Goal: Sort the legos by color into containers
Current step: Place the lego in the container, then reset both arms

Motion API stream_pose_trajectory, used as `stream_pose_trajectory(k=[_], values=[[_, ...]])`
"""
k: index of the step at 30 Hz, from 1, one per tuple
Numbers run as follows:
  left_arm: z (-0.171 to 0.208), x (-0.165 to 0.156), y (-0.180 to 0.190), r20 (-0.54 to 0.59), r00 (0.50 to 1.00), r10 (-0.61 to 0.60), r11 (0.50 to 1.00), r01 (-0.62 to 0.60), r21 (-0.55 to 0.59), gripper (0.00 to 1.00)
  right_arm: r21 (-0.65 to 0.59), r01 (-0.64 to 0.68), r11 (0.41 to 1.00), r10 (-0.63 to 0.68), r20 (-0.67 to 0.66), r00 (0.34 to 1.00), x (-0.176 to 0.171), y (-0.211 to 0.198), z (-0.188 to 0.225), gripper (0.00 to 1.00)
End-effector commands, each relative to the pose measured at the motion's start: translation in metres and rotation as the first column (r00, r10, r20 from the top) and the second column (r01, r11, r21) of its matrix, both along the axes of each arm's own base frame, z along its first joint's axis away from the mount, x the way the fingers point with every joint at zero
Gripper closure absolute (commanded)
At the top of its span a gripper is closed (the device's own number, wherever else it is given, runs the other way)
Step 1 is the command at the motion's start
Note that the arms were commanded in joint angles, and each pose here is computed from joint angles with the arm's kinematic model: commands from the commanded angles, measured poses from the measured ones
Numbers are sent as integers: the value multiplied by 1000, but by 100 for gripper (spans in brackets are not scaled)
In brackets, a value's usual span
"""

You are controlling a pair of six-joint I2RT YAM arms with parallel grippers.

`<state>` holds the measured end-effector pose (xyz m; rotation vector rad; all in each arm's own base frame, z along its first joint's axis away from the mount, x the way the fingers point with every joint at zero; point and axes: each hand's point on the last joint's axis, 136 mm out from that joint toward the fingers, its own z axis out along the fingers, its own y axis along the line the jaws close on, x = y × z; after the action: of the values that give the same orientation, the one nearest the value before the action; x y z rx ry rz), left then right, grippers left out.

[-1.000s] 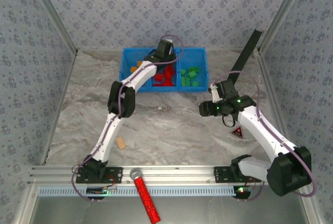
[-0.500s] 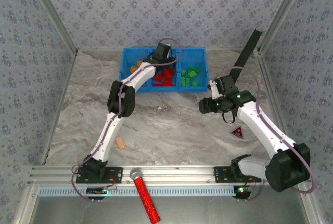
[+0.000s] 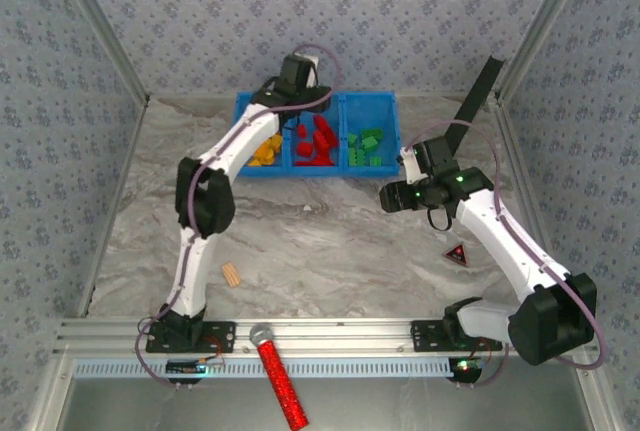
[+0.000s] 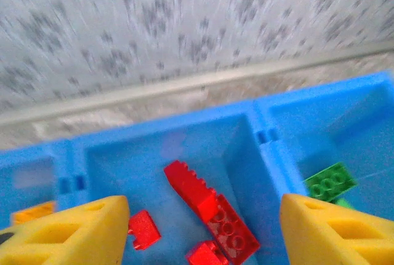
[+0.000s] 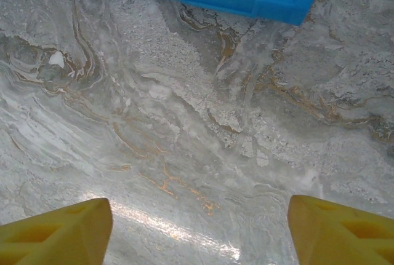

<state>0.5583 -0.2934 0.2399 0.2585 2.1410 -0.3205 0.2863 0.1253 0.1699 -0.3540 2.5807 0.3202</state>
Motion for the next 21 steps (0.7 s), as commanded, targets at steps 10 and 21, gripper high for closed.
stream_pose_trajectory(k=[10,21], values=[[56,-129,149,225,957,183,971,-212,112,2,-66,170,983,-143,306,941,24,-39,5,0],[-33,-221,276,467,801,374,886,-457,74,1,-98,255,962,-153,582,799,74,-67,-18,0]])
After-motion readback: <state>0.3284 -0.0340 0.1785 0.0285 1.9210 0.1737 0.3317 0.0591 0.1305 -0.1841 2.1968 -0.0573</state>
